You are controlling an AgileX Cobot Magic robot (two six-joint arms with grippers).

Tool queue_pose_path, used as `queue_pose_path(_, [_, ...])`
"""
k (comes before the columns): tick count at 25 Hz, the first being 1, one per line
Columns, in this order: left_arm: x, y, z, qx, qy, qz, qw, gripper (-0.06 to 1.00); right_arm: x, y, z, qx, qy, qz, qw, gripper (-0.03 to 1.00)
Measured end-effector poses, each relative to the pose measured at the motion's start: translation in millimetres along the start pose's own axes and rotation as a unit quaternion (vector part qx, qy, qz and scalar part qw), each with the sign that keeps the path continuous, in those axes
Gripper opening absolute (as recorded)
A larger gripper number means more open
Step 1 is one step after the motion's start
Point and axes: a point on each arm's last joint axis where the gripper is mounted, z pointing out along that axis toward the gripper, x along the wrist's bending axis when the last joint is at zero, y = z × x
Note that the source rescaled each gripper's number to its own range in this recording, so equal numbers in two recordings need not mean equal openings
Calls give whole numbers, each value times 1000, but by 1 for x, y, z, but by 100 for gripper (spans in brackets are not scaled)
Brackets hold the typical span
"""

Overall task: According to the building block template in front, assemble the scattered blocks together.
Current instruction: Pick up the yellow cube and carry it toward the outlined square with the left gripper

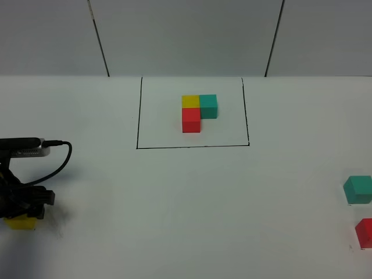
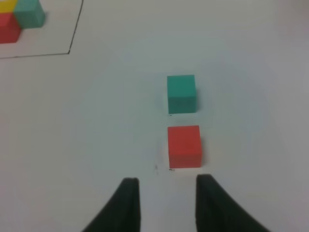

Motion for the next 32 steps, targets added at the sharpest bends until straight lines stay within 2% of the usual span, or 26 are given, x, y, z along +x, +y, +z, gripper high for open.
queue_pose_path(4, [-1,0,5,3,-1,1,1000,70,0,0,0,0,0,0,1000,0])
queue_pose_path(6, [-1,0,6,4,-1,1,1000,63,0,0,0,0,0,0,1000,0])
queue_pose_path(8, [-1,1,7,3,-1,-3,1000,46,0,0,0,0,0,0,1000,0])
queue_pose_path(10, [-1,1,7,1,-1,-9,1000,23,0,0,0,0,0,0,1000,0])
queue_pose_path(11, [-1,1,7,-1,-2,-11,1000,8,0,0,0,0,0,0,1000,0])
queue_pose_path(12, [-1,1,7,-1,-2,-11,1000,0,0,0,0,0,0,0,1000,0])
queue_pose_path(15, [-1,2,7,-5,-2,-11,1000,0,0,0,0,0,0,0,1000,0])
queue_pose_path(20, [-1,18,-2,-19,0,17,1000,0,0,0,0,0,0,0,1000,0])
queue_pose_path(23, [-8,33,-19,-25,2,56,998,0,0,0,0,0,0,0,1000,0])
queue_pose_path(26, [-28,53,-41,-43,-13,122,992,0,0,0,0,0,0,0,1000,0])
queue_pose_path(29, [-59,64,-62,-57,-45,213,974,0,0,0,0,0,0,0,1000,0])
queue_pose_path(32, [-95,67,-82,-74,-82,313,943,0,0,0,0,0,0,0,1000,0])
